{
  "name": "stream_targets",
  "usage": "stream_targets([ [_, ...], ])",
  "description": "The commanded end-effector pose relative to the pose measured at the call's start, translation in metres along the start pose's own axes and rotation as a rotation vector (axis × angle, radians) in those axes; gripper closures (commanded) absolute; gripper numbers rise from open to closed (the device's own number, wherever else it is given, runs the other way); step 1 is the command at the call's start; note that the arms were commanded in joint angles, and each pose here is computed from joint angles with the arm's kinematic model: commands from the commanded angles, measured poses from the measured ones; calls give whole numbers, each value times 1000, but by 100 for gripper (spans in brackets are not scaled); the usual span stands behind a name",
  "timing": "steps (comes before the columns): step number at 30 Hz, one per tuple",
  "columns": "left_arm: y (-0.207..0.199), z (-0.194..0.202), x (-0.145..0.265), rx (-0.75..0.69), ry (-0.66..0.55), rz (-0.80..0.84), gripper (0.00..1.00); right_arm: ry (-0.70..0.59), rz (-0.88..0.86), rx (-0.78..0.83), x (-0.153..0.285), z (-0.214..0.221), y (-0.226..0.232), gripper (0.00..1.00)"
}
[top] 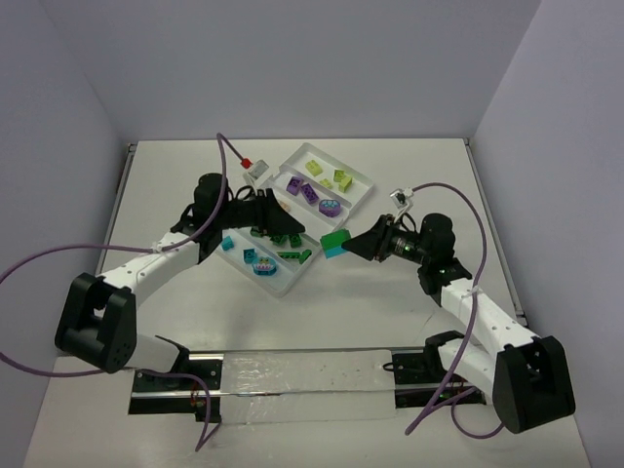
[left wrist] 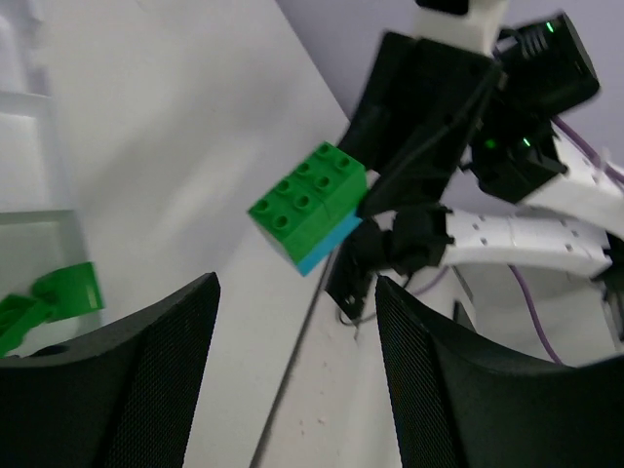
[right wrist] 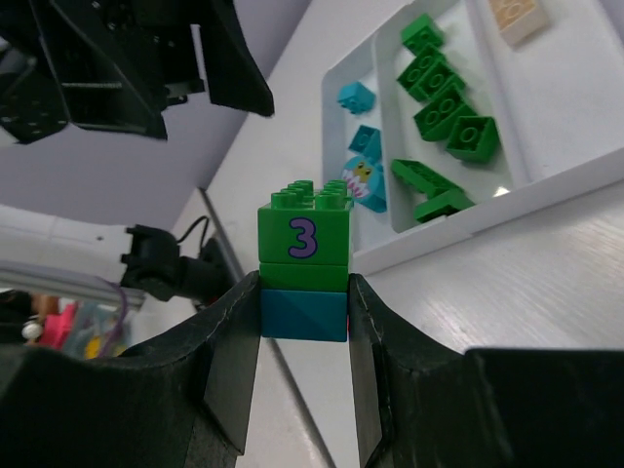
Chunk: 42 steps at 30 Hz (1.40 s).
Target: Sort the legos into containers by color
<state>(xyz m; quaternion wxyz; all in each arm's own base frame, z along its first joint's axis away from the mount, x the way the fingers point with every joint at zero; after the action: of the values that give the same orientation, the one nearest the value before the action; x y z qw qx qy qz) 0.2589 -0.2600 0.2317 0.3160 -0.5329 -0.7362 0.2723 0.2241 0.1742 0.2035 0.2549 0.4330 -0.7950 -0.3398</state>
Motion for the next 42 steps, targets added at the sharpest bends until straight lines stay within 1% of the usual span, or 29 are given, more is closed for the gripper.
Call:
stream_targets([
  [1, -34, 16, -12, -79, 134, 258, 28, 40, -199, 41, 2, -4, 29, 100],
  [6, -27, 27, -28, -35, 197, 306, 29, 84, -261, 45, 3, 0, 34, 99],
  [12, -35, 26, -28, -31, 178, 401, 32, 137, -295, 55, 4, 7, 33, 99],
  [13, -36, 26, -28, -10, 180, 407, 33, 142, -298, 54, 4, 7, 33, 99],
  [18, -47, 28, -27, -28, 193, 481, 41, 158, -303, 49, 3, 8, 32, 99],
  [23, -46, 39, -34, -16, 246, 496, 40, 158, -307, 53, 3, 7, 32, 99],
  [28, -44, 48, -35, -2, 271, 497, 38, 153, -301, 51, 3, 7, 31, 99],
  [32, -43, 53, -35, 0, 287, 488, 39, 152, -300, 51, 3, 6, 30, 99],
  [34, -43, 53, -35, -7, 290, 486, 40, 149, -296, 49, 3, 6, 29, 99],
  [35, -43, 53, -35, -6, 291, 484, 43, 149, -296, 48, 3, 6, 29, 99],
  [39, -43, 52, -36, -19, 295, 484, 58, 147, -294, 46, 2, 5, 29, 99],
  [42, -44, 54, -36, -19, 306, 483, 56, 141, -292, 48, 3, 3, 29, 99],
])
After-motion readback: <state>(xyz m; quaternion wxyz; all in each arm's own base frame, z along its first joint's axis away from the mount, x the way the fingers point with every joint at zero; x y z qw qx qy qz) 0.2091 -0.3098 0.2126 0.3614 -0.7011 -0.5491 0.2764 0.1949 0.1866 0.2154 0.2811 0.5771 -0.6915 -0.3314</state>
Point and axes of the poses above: each gripper's point midway between its finger pads, its own x axis back along the fingers, its own y axis along the line the jaws close on, z = x × y, the point moved 4 cm from there along x, back along the fingers, and after that the axes turned 3 degrees about -x, right-handed, at the moved point
